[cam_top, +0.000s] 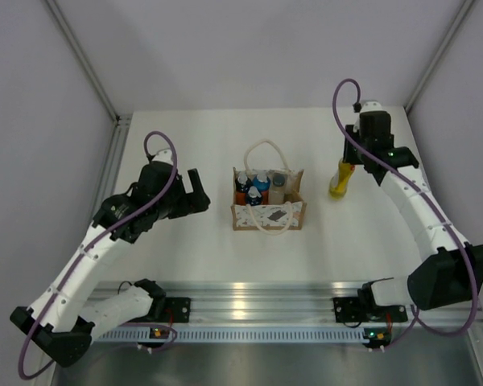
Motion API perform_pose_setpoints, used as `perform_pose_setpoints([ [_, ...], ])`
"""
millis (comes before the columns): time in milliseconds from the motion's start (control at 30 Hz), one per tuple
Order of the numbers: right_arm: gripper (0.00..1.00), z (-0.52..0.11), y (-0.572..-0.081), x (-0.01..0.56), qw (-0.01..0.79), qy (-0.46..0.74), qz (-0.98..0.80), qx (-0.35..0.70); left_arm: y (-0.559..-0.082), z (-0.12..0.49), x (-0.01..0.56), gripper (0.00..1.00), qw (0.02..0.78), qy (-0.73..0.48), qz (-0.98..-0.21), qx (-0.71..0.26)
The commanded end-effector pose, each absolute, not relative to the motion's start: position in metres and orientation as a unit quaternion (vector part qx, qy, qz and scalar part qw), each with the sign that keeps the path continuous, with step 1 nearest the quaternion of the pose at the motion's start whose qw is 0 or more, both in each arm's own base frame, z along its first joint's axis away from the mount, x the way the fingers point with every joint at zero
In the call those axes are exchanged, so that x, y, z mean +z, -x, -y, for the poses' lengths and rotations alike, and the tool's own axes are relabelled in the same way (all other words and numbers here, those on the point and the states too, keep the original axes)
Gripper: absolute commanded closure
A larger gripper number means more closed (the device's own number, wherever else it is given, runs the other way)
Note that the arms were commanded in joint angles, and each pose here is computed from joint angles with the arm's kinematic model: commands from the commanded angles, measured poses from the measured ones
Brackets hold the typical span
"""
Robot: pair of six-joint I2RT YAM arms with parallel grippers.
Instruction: Take the personal care products out of the canvas bag
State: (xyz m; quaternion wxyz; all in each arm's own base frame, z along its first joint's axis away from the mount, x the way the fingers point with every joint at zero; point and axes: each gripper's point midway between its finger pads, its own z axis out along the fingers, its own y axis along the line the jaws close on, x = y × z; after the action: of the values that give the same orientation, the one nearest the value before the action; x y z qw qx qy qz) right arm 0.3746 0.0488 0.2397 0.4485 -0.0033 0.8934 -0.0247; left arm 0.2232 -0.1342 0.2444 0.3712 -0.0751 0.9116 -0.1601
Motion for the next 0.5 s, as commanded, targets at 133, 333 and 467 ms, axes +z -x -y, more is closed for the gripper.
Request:
perform_pose_setpoints([
  [133,1.0,-0.06,-0.447,0.295,0.578,0.011,-0.816,0.017,-0.214,0.132,0.255,0.01,0.377,0.077,-0.907,-0.174],
  [333,0.98,-0.056,-0.462,0.254,0.54,0.018,-0.842,-0.005,-0.21,0.131,0.258,0.01,0.378,0.081,-0.904,-0.182],
  [467,0.62,-0.054,-0.461,0.242,0.529,0.015,-0.849,-0.014,-0.21,0.131,0.259,0.01,0.379,0.083,-0.903,-0.183],
])
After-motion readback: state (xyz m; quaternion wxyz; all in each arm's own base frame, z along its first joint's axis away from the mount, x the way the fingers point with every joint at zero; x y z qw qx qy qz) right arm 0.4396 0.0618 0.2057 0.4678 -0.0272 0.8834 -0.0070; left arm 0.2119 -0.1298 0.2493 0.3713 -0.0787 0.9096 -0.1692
